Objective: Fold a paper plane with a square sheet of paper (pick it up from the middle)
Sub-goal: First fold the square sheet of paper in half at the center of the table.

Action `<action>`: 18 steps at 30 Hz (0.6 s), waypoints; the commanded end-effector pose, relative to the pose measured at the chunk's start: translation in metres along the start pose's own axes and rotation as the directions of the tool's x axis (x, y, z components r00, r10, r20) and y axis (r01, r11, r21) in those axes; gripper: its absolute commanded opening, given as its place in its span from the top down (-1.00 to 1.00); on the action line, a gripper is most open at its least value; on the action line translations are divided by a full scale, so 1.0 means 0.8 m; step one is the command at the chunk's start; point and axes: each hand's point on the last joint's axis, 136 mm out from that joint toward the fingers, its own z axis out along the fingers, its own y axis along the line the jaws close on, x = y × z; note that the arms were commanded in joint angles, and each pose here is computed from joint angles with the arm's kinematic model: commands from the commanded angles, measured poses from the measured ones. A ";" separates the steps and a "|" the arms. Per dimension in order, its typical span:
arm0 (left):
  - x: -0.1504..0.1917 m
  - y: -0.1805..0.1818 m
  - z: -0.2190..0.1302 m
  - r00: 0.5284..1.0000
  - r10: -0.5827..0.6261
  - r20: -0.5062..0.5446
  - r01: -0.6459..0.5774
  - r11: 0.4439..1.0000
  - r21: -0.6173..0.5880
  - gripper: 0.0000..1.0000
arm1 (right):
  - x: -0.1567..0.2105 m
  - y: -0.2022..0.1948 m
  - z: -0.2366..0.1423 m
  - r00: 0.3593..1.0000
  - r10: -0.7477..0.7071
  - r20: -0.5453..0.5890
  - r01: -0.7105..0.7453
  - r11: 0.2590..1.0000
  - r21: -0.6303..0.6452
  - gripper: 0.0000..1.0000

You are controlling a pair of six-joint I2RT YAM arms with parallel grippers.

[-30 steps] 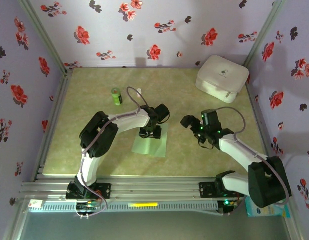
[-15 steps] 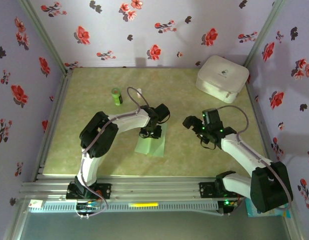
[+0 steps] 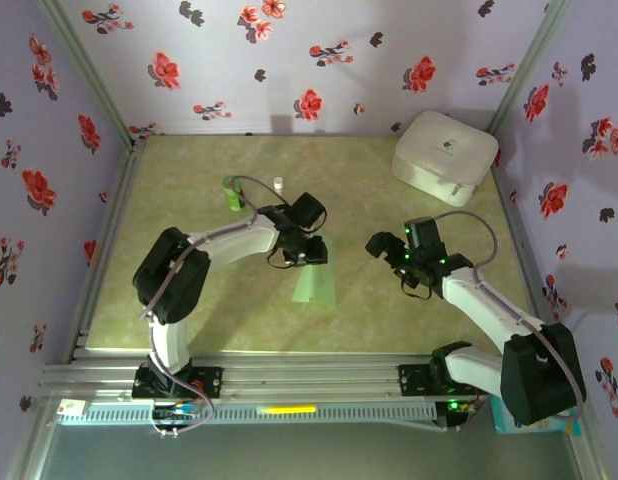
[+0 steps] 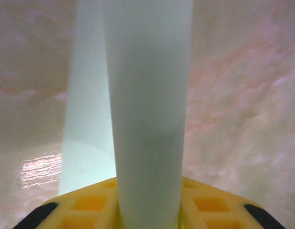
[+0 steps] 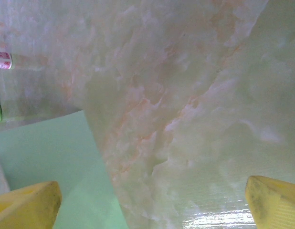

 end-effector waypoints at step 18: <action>-0.016 -0.051 -0.013 0.981 -0.193 -0.029 0.182 0.851 0.492 0.39 | -0.028 0.071 -0.009 1.000 -0.008 0.024 0.012 0.981 -0.192 -0.99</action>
